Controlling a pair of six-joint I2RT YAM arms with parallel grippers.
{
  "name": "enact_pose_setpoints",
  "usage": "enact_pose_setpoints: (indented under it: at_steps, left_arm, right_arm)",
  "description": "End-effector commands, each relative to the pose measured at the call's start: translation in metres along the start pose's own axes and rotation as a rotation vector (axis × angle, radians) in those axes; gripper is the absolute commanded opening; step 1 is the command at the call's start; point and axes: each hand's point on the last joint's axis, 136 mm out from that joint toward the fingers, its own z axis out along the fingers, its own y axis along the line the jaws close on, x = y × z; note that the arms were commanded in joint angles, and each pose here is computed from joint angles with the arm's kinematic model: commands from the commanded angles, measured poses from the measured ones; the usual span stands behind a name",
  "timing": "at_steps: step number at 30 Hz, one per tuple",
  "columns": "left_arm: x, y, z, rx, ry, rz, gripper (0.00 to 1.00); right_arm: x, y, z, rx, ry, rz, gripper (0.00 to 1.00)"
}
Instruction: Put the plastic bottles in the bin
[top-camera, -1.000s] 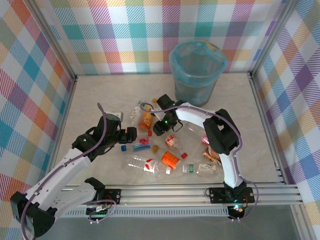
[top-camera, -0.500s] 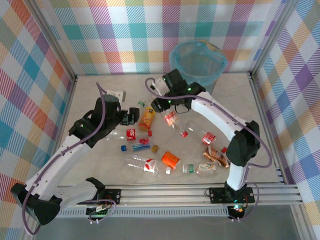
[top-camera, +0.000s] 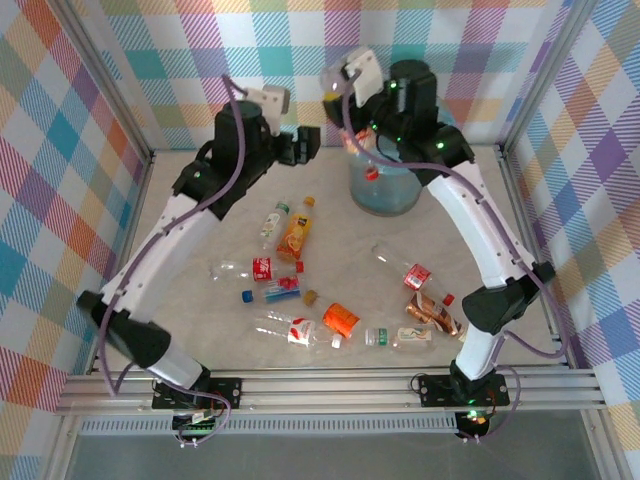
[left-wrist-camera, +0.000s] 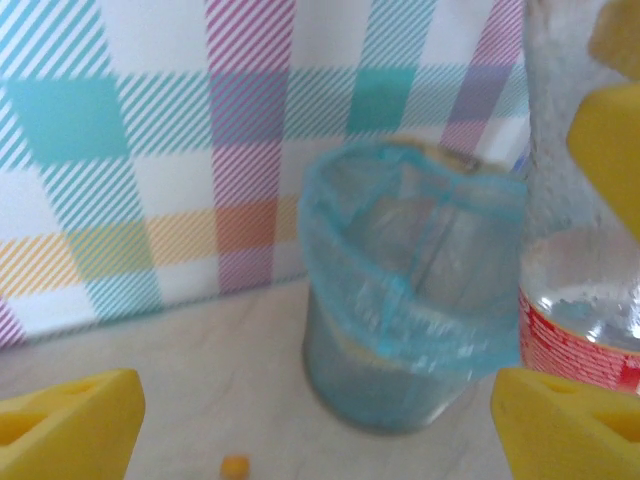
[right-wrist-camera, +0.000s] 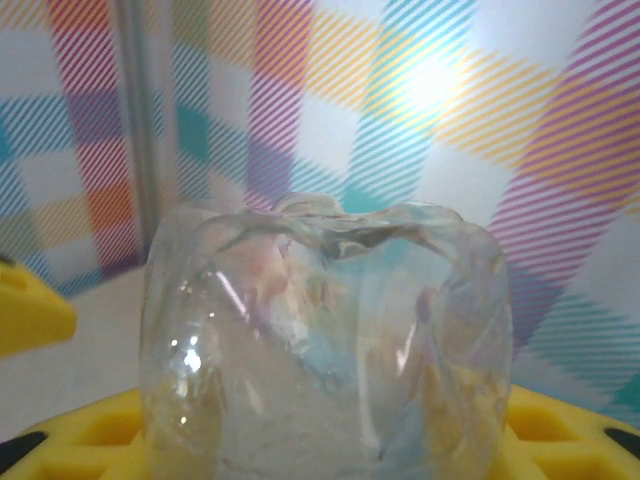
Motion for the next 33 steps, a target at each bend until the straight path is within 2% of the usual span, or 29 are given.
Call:
enact_pose_setpoints:
  at_steps: [1, 5, 8, 12, 20, 33]
  left_arm:
    - [-0.039, -0.017, 0.016, 0.089, -0.088, 0.003, 0.9]
    - [-0.055, -0.026, 0.049, 0.129, -0.105, -0.01, 0.9]
    - [-0.061, -0.032, 0.077, 0.166, -0.109, -0.046, 0.89]
    - [-0.06, -0.037, 0.107, 0.21, -0.134, -0.09, 0.88]
    - [-0.029, -0.033, 0.141, 0.199, -0.077, -0.123, 0.87]
    - [0.006, -0.022, 0.155, 0.147, 0.035, -0.118, 0.87]
  right_arm:
    - [-0.041, -0.041, 0.001, 0.124, -0.173, 0.027, 0.52]
    - [-0.052, -0.087, 0.003, 0.292, -0.232, 0.009, 0.51]
    - [-0.041, -0.116, 0.012, 0.375, -0.229, 0.022, 0.51]
    - [-0.024, -0.13, 0.028, 0.423, -0.215, 0.012, 0.5]
    - [0.024, -0.13, 0.07, 0.4, -0.157, 0.052, 0.51]
    - [0.117, -0.117, 0.1, 0.376, -0.053, 0.171, 0.56]
